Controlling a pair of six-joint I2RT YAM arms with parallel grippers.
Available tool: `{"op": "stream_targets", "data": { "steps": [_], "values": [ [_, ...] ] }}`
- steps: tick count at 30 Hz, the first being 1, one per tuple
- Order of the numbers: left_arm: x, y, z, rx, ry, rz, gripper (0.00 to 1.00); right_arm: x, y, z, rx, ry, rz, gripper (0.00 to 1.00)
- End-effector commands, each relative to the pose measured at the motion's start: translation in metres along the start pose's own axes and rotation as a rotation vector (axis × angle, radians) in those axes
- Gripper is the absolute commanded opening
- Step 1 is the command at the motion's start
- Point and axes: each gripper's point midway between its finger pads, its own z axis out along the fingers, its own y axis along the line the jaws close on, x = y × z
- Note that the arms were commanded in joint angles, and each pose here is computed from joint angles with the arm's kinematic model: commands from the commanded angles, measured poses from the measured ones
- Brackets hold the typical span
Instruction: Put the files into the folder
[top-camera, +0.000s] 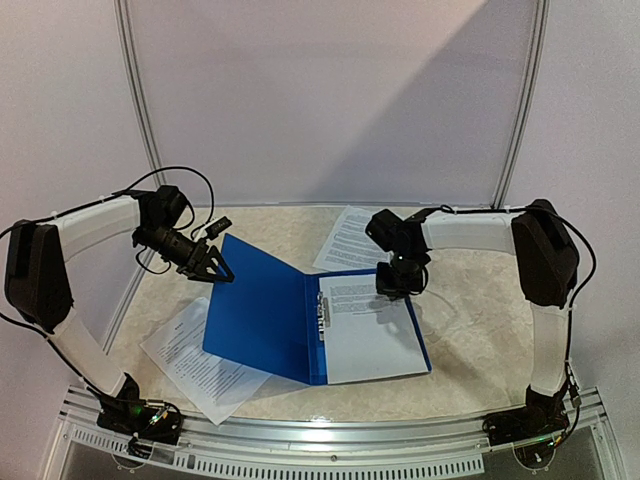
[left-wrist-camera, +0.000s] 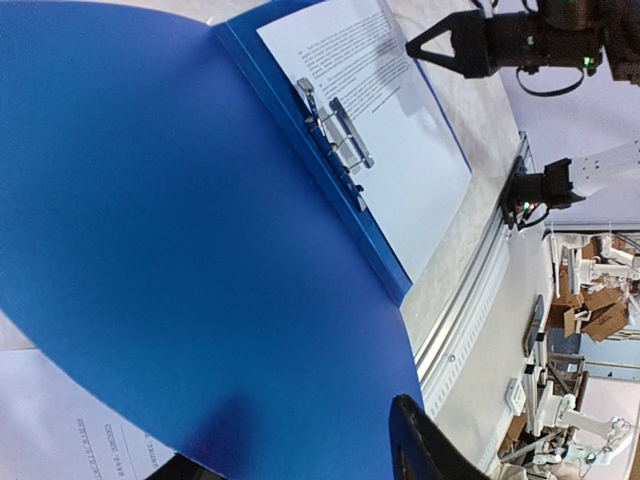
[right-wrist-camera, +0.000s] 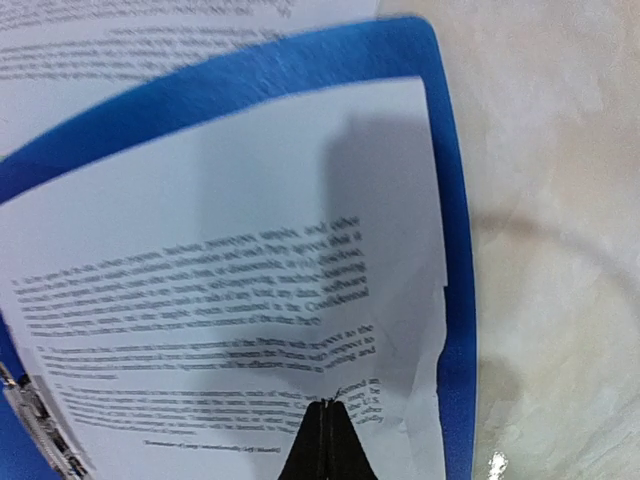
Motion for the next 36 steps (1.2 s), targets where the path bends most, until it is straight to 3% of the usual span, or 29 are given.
{"op": "stream_targets", "data": {
  "steps": [1,7,21,30,36],
  "values": [
    [-0.003,-0.004,0.001,-0.002,0.001,0.032,0.5,-0.018,0.021,-0.035,-0.047,-0.097,-0.051,0.0],
    [-0.003,-0.004,0.001,-0.003,0.002,0.033,0.5,0.009,0.038,-0.015,-0.125,-0.017,-0.056,0.0],
    [-0.003,-0.004,0.001,-0.001,0.002,0.035,0.5,0.042,0.009,0.05,-0.032,0.093,0.014,0.0],
    [-0.003,-0.005,0.001,0.001,0.001,0.036,0.5,0.01,0.029,0.007,-0.086,-0.024,-0.008,0.0],
    [-0.003,-0.004,0.0,0.0,0.0,0.037,0.5,0.017,0.069,-0.017,-0.173,-0.096,-0.098,0.0]
  ]
}}
